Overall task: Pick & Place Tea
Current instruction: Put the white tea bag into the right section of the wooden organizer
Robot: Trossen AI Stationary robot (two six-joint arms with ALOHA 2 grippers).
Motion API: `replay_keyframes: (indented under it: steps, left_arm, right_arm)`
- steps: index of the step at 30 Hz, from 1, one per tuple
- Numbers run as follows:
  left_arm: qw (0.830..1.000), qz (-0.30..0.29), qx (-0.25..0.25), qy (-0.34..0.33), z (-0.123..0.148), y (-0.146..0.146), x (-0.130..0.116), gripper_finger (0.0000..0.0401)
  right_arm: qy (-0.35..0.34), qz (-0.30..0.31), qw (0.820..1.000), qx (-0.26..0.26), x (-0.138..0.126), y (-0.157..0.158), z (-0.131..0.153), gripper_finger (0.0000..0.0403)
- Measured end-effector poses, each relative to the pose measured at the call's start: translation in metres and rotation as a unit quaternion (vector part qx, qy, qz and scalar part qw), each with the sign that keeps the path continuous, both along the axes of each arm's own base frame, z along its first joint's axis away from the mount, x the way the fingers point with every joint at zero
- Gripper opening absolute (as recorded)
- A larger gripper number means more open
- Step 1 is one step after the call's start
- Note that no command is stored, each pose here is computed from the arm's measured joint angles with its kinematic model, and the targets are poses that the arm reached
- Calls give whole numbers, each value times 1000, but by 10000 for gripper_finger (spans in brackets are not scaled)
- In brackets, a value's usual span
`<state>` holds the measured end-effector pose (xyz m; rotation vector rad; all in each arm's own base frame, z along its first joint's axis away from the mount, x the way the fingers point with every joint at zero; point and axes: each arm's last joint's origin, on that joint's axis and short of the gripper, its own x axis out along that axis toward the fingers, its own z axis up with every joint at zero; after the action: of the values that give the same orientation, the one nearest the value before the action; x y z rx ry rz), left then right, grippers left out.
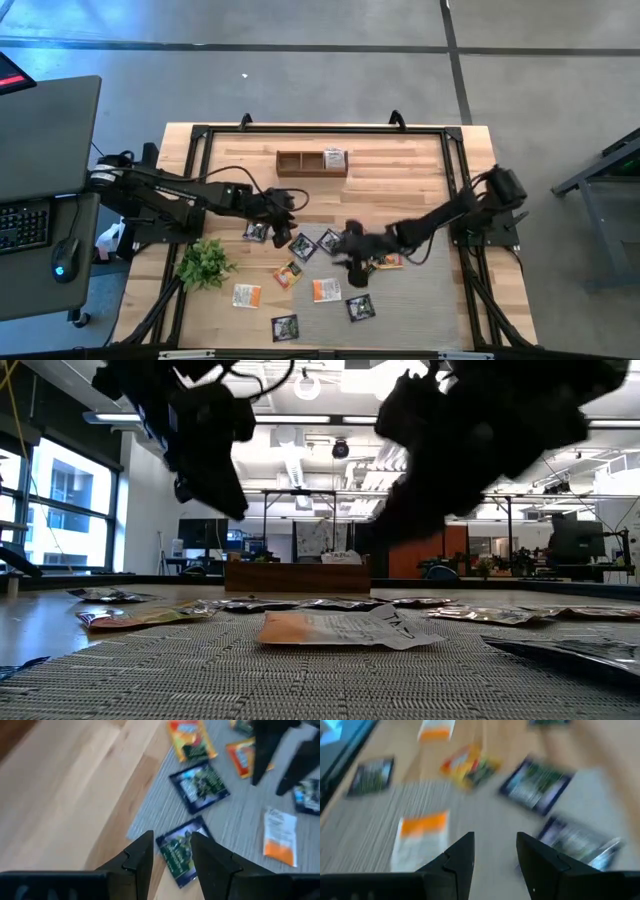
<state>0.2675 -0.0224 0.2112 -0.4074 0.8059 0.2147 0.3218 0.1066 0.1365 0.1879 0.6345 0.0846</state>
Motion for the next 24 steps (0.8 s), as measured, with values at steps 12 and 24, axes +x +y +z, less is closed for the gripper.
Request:
replay_keyframes:
  steps: [12, 24]
  left_arm:
    - [997, -58, -13, -47, 3, -37, 4, 131]
    - [997, -67, -6, -49, 3, -53, 0, 131]
  right_arm:
    - [101, -26, 994, -31, 16, 46, -18, 142]
    - [126, -72, 986, 79, 17, 49, -21, 142]
